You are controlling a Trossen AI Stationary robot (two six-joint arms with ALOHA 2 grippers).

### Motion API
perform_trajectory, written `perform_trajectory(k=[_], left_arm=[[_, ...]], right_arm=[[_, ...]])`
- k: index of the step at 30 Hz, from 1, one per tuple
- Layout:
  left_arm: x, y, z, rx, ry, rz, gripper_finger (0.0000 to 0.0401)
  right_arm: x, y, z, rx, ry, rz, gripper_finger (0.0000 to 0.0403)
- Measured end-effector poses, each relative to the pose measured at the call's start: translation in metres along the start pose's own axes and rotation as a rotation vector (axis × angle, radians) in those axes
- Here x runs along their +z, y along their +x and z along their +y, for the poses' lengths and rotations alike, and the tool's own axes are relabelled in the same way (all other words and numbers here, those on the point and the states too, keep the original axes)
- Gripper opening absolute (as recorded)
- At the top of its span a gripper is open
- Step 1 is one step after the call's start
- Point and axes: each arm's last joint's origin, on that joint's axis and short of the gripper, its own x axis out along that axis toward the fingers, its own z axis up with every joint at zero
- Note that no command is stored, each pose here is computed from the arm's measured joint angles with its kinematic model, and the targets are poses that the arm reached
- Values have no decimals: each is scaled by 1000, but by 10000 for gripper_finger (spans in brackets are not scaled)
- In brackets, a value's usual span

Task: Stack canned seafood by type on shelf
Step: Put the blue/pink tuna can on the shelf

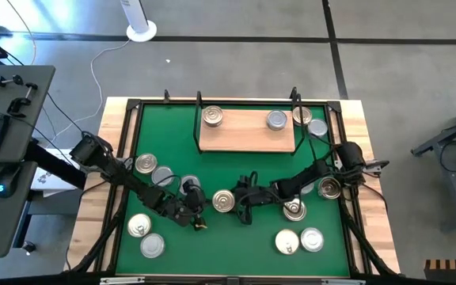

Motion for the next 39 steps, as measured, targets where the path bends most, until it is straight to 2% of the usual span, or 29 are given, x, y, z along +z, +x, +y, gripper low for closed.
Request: perform_trajectory(k=[5, 11, 20, 24, 28, 35, 39], left_arm=[[-1, -1, -2, -3, 4, -5, 0], [2, -5, -8, -24, -10, -43, 0], [8, -11, -9, -29, -1, -55, 0], [6, -11, -8, -23, 8, -44, 0], [5, -11, -7, -20, 18, -33, 0], [5, -11, -7, -30, 18, -26, 0], [3, -11, -7, -30, 28, -10, 0]], right_arm=[[-2, -2, 6, -17, -6, 11, 324], [0, -13, 18, -60, -36, 59, 307], [4, -20, 23, -65, 22, 84, 228], [5, -20, 21, -73, 42, 86, 216], [5, -19, 18, -76, 54, 86, 235], [5, -17, 5, -29, 47, 138, 332], [11, -24, -3, -5, 59, 177, 359]])
